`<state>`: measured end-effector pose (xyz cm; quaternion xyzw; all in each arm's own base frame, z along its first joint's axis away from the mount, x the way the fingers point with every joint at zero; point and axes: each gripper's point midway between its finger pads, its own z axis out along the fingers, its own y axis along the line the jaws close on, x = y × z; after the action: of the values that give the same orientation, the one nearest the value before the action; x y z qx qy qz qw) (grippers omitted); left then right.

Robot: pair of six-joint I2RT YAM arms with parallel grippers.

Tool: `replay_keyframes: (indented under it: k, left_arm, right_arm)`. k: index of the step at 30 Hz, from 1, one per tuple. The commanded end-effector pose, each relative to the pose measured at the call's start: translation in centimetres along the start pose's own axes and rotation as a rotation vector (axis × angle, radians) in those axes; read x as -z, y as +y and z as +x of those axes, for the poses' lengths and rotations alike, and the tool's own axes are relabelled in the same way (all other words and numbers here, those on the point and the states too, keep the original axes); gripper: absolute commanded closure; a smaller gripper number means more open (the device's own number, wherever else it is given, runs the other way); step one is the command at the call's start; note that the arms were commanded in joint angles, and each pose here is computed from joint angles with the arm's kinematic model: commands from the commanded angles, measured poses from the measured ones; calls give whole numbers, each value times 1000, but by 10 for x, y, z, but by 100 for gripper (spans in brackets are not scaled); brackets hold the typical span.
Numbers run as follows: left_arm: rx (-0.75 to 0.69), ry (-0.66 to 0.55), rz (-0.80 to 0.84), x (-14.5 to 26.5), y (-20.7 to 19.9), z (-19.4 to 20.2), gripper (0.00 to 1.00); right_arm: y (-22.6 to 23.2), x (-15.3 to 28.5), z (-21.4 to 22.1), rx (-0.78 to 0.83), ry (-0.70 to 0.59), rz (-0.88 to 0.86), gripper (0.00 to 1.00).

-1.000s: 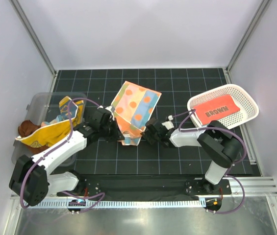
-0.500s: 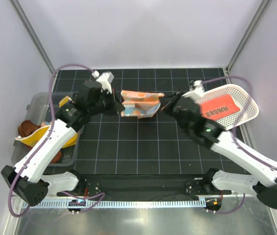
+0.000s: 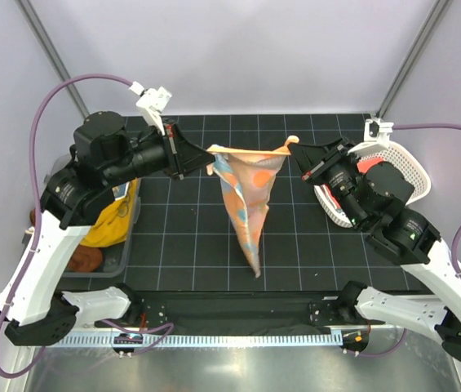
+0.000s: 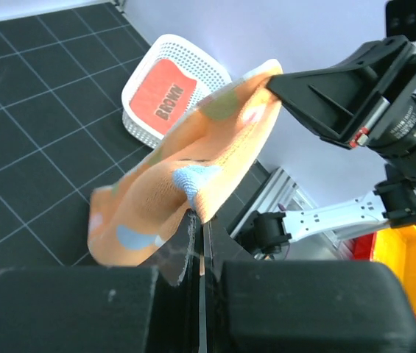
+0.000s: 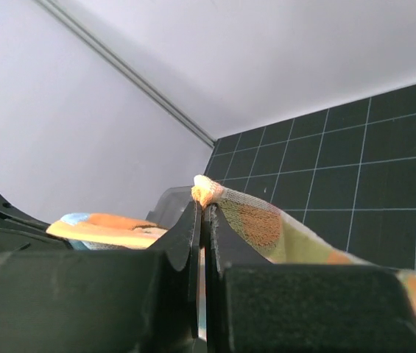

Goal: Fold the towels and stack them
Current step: Flatten out the crumpled towel

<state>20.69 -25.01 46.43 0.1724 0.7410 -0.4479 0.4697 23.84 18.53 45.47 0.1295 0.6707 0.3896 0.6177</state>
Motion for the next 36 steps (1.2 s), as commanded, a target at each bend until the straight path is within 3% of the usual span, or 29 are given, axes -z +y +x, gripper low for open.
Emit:
replay_keyframes:
  k: [1,5,7,9,14,20,23,25,26,27,29,31,32,36]
  left_arm:
    - [-15,-1,25,19,-15,-8,100]
    - [-7,106,87,20,-24,10,100]
    - [17,204,99,19,-21,32,100]
    - [14,271,23,16,-1,50,100]
    - [-95,235,-333,-5,78,45,100]
    - [-339,111,-774,-37,181,-1,100]
    - [-401,83,-859,-65,228,-18,100]
    - [-395,84,-881,-88,259,-21,100]
    - [-371,43,-897,-90,277,-35,100]
    - [-351,57,-837,-105,285,-33,100]
    - [-337,75,-802,-133,312,-35,100]
    - [-375,109,-770,-150,329,-34,100]
    - [-379,134,-769,-168,346,-27,100]
    - [-440,242,-737,-195,377,-1,100]
  right_arm:
    - [17,15,-43,-2,-115,-58,99]
    - [7,26,-65,-29,-179,6,99]
    - [-17,33,-72,-72,-201,148,99]
    - [-27,33,-68,-67,-200,189,99]
    - [-49,5,-45,14,-221,292,99]
    - [-68,-77,-21,221,-263,417,99]
    - [-107,-138,-25,187,-266,468,99]
    - [-125,-170,-45,153,-264,444,99]
    - [-147,-198,-24,157,-205,445,99]
    - [-136,-218,-24,114,-180,338,99]
    - [-172,-252,-13,82,-141,316,99]
    - [-177,-277,-14,41,-120,229,99]
    - [-200,-294,6,32,-78,244,99]
    - [-233,-326,22,-23,-27,224,99]
